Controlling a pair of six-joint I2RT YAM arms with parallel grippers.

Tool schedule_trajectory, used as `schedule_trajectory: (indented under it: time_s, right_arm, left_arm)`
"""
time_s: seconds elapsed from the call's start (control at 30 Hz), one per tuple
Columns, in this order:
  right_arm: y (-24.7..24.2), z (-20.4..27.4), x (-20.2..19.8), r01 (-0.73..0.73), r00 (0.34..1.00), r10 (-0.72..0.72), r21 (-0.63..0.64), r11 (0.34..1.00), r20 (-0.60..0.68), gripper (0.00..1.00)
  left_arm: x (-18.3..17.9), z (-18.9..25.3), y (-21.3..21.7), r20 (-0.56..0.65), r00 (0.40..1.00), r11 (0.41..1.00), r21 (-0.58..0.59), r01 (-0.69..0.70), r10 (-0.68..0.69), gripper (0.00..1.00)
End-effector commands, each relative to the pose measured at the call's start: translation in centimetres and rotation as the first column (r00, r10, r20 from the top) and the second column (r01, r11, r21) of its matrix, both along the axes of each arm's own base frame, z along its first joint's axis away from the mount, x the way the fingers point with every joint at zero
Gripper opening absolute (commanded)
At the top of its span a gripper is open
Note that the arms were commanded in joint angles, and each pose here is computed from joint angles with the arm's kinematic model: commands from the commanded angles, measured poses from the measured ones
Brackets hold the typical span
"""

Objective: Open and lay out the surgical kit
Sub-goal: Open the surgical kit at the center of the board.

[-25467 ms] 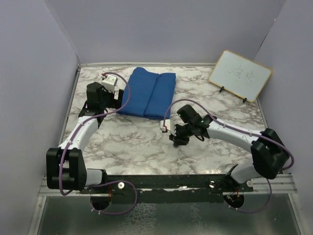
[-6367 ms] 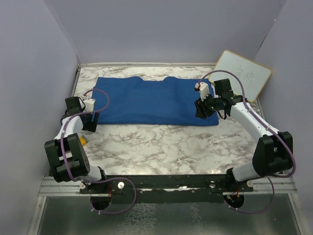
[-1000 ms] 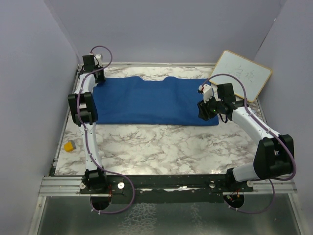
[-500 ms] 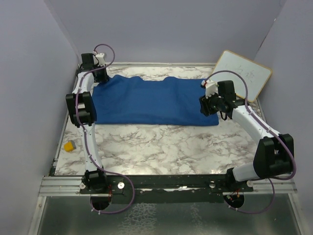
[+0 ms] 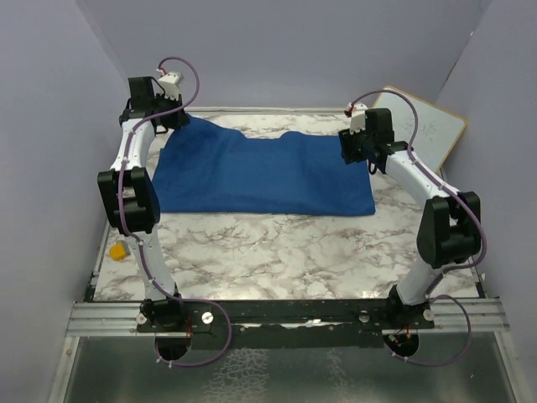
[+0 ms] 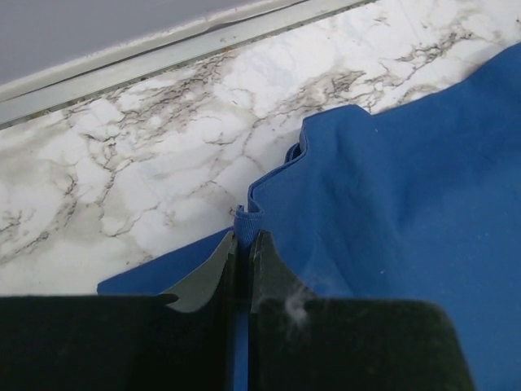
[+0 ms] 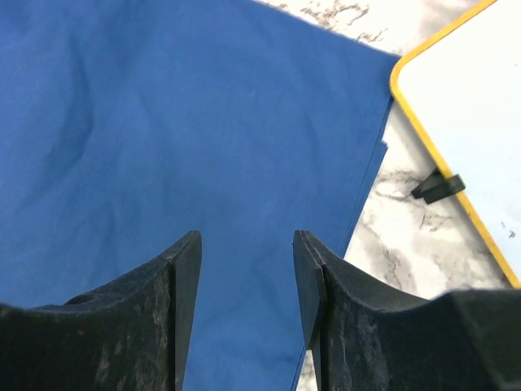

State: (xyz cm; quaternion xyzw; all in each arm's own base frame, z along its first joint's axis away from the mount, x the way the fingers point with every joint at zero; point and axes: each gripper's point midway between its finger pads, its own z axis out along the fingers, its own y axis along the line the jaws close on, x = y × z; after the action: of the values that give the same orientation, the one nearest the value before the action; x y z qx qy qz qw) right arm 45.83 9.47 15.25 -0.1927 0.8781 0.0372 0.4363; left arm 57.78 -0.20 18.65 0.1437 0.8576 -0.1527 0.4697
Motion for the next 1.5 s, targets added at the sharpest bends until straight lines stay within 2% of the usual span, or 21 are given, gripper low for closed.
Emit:
schedule_trajectory:
  time_s: [0.0, 0.23, 0.53, 0.8, 1.47]
  right_arm:
    - [-1.0, 0.3, 4.4, 0.116, 0.992, -0.117, 0.019, 0.993, 0.041, 0.5]
    - [-1.4, -1.6, 8.4, 0.179, 0.983, -0.181, 0.05, 0.983, 0.034, 0.51]
    - [-2.5, -4.0, 11.1, 0.234, 0.972, -0.234, 0.085, 0.968, -0.013, 0.56]
    - [-3.7, -6.4, 13.0, 0.287, 0.958, -0.282, 0.107, 0.952, -0.061, 0.57]
    - [-5.0, -9.9, 16.0, 0.359, 0.933, -0.352, 0.114, 0.926, -0.076, 0.56]
  left_arm:
    - [-2.0, 3.3, -1.8, 0.079, 0.992, 0.995, 0.0, 0.1, -0.099, 0.0]
    - [-6.0, 5.6, -3.5, 0.132, 0.968, 0.977, 0.019, 0.213, -0.214, 0.0]
    - [-9.8, 4.0, -4.6, 0.105, 0.957, 0.963, 0.022, 0.268, -0.269, 0.0]
    - [-10.0, 2.9, -5.2, 0.081, 0.96, 0.963, 0.0, 0.269, -0.268, 0.0]
    - [-9.9, 1.0, -7.3, 0.049, 0.961, 0.961, -0.022, 0.275, -0.274, 0.0]
